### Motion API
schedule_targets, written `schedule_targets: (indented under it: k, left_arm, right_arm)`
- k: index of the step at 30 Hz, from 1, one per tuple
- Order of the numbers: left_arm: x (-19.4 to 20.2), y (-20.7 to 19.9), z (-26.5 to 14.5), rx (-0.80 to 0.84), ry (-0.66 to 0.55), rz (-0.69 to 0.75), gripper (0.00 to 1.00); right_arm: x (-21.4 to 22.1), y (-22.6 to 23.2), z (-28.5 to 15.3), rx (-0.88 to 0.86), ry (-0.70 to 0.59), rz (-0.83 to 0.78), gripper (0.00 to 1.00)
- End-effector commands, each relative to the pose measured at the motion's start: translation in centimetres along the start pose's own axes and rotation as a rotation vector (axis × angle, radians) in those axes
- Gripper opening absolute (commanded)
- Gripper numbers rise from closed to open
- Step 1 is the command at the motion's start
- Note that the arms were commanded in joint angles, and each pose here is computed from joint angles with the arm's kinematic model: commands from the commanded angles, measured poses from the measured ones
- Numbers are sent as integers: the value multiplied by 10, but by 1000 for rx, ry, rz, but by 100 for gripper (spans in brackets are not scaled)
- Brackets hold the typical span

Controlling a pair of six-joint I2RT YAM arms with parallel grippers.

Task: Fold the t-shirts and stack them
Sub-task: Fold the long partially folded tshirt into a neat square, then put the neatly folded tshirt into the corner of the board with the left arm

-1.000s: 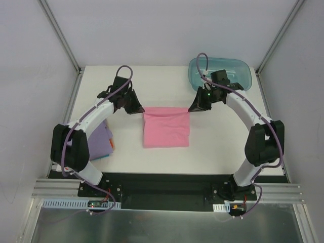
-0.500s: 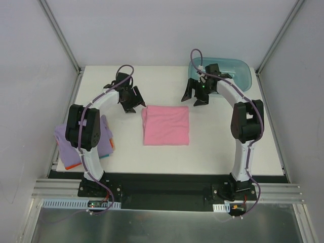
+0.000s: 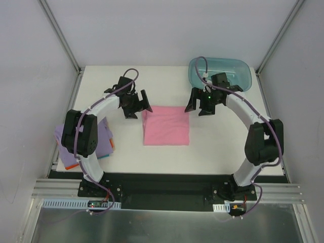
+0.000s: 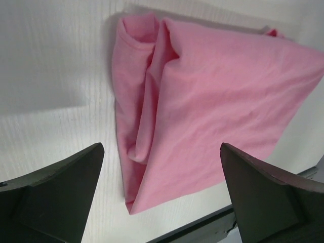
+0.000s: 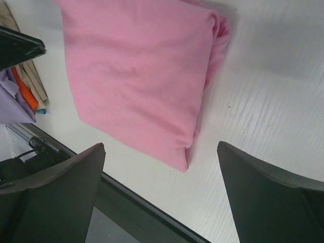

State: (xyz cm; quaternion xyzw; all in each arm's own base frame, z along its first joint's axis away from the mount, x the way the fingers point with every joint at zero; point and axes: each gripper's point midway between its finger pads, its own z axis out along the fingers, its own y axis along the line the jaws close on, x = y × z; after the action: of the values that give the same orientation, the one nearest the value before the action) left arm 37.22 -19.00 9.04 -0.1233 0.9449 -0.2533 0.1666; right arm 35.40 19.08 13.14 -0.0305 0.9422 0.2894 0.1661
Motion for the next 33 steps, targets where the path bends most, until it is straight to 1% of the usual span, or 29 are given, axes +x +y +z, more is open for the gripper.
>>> schedule_targets:
  k: [1,3,5,6,7,10,12,13,14,15,17,19,21,22,23,24,25,28,30,31,33]
  left_arm:
    - [23,7,9,6,77,69,99]
    - [30,11,18,-11,105,70,99]
    - [41,15,26,-28,135,58,99]
    - [44,15,28,-28,145,59,99]
    - [50,15,31,-35,159,65,99]
    - [59,20,39,-75,168,80,92]
    - [59,28,44,-129,153,80,84]
    - [54,34,46,-174,123,86,84]
    - [55,39,50,-200,127,82,82]
    - [55,40,52,-207,130,82,78]
    - [57,41,59,-219,145,82,74]
    - [55,43,63,-242,145,84,62]
    - [54,52,69,-300,139,88,52]
    - [50,51,70,-309,129,92,37]
    - [50,53,71,-318,133,100,29]
    - [49,55,71,-328,138,109,18]
    - [45,52,69,-327,134,129,0]
    - [39,60,55,-394,110,182,0]
    - [23,68,34,-478,23,221,0]
    - [26,75,26,-510,27,245,0]
    - [17,76,4,-543,-27,283,0]
  right_arm:
    - [16,4,-32,27,-100,-49,97]
    - [23,4,-48,56,-151,-43,97]
    - [33,-12,-55,135,-184,-17,97]
    - [33,-10,-69,146,-233,-28,97]
    - [39,-21,-72,199,-252,-18,97]
    - [41,-28,-98,268,-349,-29,97]
    - [46,-31,-111,293,-382,-42,97]
    - [46,-35,-116,319,-399,-42,97]
    - [51,-38,-118,333,-397,-40,97]
    - [52,-37,-124,338,-418,-47,97]
    - [57,-50,-128,399,-426,-45,97]
    - [61,-60,-133,453,-447,-39,97]
    - [67,-66,-135,475,-453,-37,97]
    - [68,-68,-136,484,-458,-37,97]
    - [69,-68,-140,484,-475,-41,97]
    - [73,-71,-138,489,-469,-46,97]
    - [75,-73,-140,499,-475,-47,97]
    - [82,-84,-145,551,-489,-66,97]
    - [85,-93,-147,593,-494,-55,97]
    - [88,-101,-146,628,-491,-42,97]
    - [90,-105,-144,647,-485,-34,97]
